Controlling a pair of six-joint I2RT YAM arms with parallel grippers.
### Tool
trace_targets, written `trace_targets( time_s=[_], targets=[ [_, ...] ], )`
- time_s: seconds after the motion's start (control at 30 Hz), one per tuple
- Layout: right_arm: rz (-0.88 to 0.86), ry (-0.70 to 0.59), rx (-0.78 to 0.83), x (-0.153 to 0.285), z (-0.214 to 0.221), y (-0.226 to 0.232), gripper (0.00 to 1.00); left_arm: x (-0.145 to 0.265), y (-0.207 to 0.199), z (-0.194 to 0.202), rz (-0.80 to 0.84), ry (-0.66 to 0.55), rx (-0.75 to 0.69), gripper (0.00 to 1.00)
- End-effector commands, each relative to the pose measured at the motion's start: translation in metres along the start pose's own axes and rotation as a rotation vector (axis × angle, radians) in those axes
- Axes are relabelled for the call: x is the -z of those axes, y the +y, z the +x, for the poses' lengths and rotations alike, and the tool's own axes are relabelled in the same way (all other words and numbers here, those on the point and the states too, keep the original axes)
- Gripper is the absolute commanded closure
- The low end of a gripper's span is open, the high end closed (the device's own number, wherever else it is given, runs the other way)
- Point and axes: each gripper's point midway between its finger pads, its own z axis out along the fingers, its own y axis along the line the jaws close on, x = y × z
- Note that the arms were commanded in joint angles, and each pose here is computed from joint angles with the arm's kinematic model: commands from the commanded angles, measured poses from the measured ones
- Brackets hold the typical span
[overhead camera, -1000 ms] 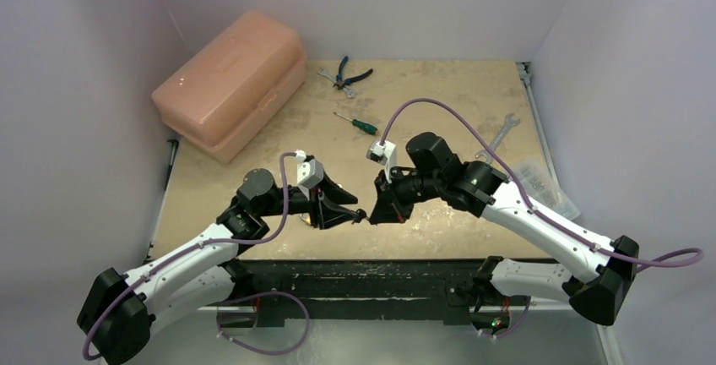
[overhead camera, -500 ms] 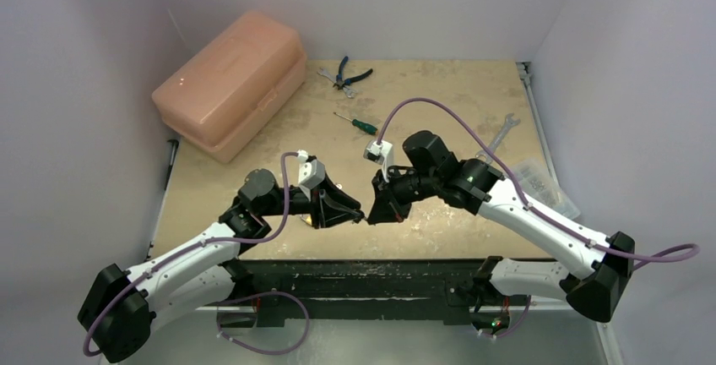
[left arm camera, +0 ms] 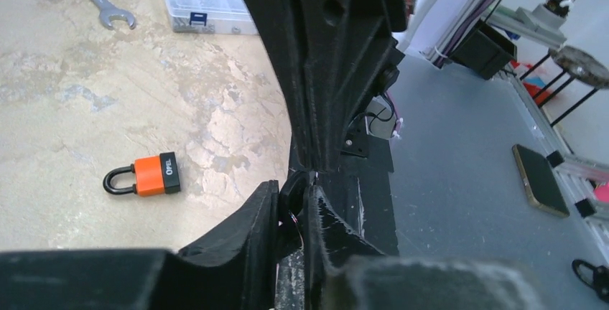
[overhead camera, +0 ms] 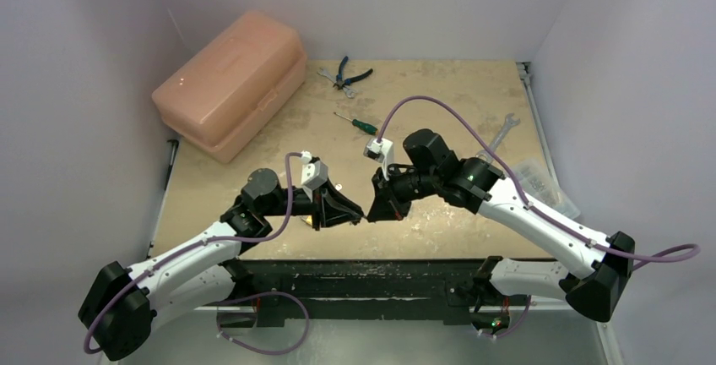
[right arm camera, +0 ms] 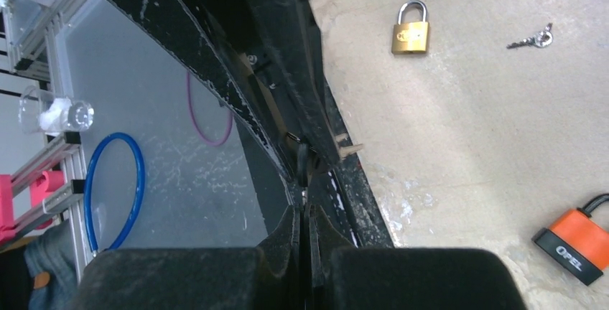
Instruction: Unlock with the key
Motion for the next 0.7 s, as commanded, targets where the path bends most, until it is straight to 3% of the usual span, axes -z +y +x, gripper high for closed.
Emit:
trace_targets(
  time_s=[0.0, 0.17, 0.23, 0.27, 0.37, 0.47, 0.53, 0.67],
  targets=[
    [-0.024, -0.061, 0.046, 0.005, -0.020, 0.010, 1.00, -0.003, -0.008, -0.022, 0.032, -0.036, -0.050, 0.99],
    [-0.005, -0.063, 0.033, 0.003, -0.020, 0.006, 0.97, -0.001, -0.010, -0.028, 0.021, -0.052, -0.073, 1.00],
    [0.021, -0.070, 0.010, 0.002, -0.022, 0.002, 0.66, 0.000, -0.007, -0.030, -0.001, -0.049, -0.090, 1.00],
    [0.052, -0.080, -0.002, 0.003, -0.024, -0.003, 0.57, 0.001, -0.005, -0.031, -0.018, -0.046, -0.101, 1.00],
    [0.194, -0.139, -0.048, 0.010, -0.035, -0.023, 0.46, 0.003, 0.002, -0.034, -0.062, -0.038, -0.134, 1.00],
    [0.392, -0.228, -0.102, 0.027, -0.047, -0.052, 0.23, 0.006, 0.005, -0.037, -0.093, -0.045, -0.158, 1.00],
    [0.528, -0.297, -0.151, 0.042, -0.053, -0.071, 0.17, 0.008, 0.008, -0.040, -0.121, -0.053, -0.173, 1.00],
    [0.696, -0.423, -0.259, 0.069, -0.060, -0.093, 0.18, 0.013, 0.019, -0.044, -0.198, -0.051, -0.195, 1.00]
  ],
)
